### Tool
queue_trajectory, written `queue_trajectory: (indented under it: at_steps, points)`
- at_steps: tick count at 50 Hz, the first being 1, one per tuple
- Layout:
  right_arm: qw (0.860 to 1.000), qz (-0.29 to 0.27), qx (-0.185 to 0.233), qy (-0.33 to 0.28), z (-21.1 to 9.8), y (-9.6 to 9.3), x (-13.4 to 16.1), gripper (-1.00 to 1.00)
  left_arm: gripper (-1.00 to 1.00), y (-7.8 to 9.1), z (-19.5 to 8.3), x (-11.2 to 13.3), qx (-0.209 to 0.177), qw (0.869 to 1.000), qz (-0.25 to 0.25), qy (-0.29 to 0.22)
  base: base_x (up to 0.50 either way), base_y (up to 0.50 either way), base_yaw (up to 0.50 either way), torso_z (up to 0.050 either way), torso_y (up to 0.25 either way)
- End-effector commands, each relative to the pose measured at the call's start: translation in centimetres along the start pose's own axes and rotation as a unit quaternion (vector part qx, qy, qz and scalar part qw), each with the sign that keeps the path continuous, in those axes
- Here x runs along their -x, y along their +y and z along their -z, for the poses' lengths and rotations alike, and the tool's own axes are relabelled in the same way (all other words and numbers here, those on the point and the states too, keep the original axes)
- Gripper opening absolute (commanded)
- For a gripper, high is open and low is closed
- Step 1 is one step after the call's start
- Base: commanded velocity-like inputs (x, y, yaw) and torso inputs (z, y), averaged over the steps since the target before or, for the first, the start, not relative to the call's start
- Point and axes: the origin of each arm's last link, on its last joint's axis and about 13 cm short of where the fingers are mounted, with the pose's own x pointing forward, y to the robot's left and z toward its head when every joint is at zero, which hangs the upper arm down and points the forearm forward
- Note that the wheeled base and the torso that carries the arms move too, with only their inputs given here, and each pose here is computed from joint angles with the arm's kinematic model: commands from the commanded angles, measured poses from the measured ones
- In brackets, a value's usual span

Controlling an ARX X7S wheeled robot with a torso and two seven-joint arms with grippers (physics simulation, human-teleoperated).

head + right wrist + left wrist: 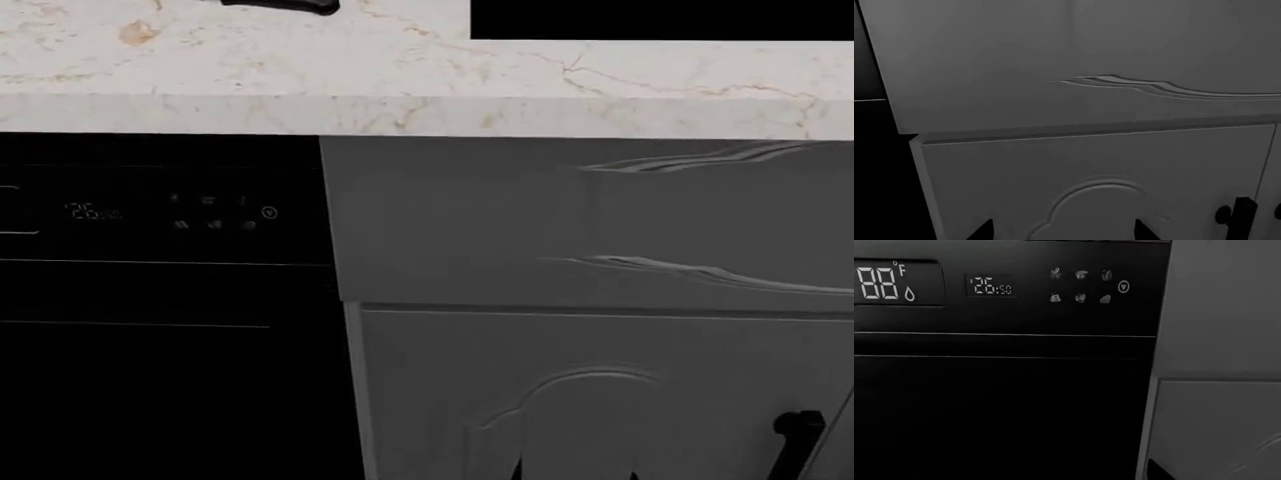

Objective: Open the dishwasher door

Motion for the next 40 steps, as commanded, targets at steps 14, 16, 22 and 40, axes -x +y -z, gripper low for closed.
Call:
queue_trajectory:
  at_steps: [14, 16, 22, 40]
  points:
    - [0.995, 0.041, -0.03, -0.091, -6.3, -2.2, 0.2, 1.0, 1.0, 0.0, -0.3, 0.0, -0.028, 1.0, -0.002, 0.001, 0.0, 0.0, 0.0, 0.0, 0.0]
    - [0.992, 0.051, -0.033, -0.111, -7.8, -2.7, 0.7, 1.0, 1.0, 0.0, -0.4, 0.0, -0.033, 0.999, -0.001, 0.001, 0.0, 0.0, 0.0, 0.0, 0.0]
    - [0.983, 0.077, -0.048, -0.158, -11.1, -4.1, 2.4, 1.0, 1.0, 0.0, -0.5, 0.0, -0.044, 0.999, 0.004, 0.002, 0.0, 0.0, 0.0, 0.0, 0.0]
    - [0.967, 0.098, -0.072, -0.223, -14.6, -5.2, 5.1, 1.0, 1.0, 1.2, -2.1, -0.6, -0.19, 0.981, 0.035, -0.005, 0.0, 0.0, 0.0, 0.0, 0.0]
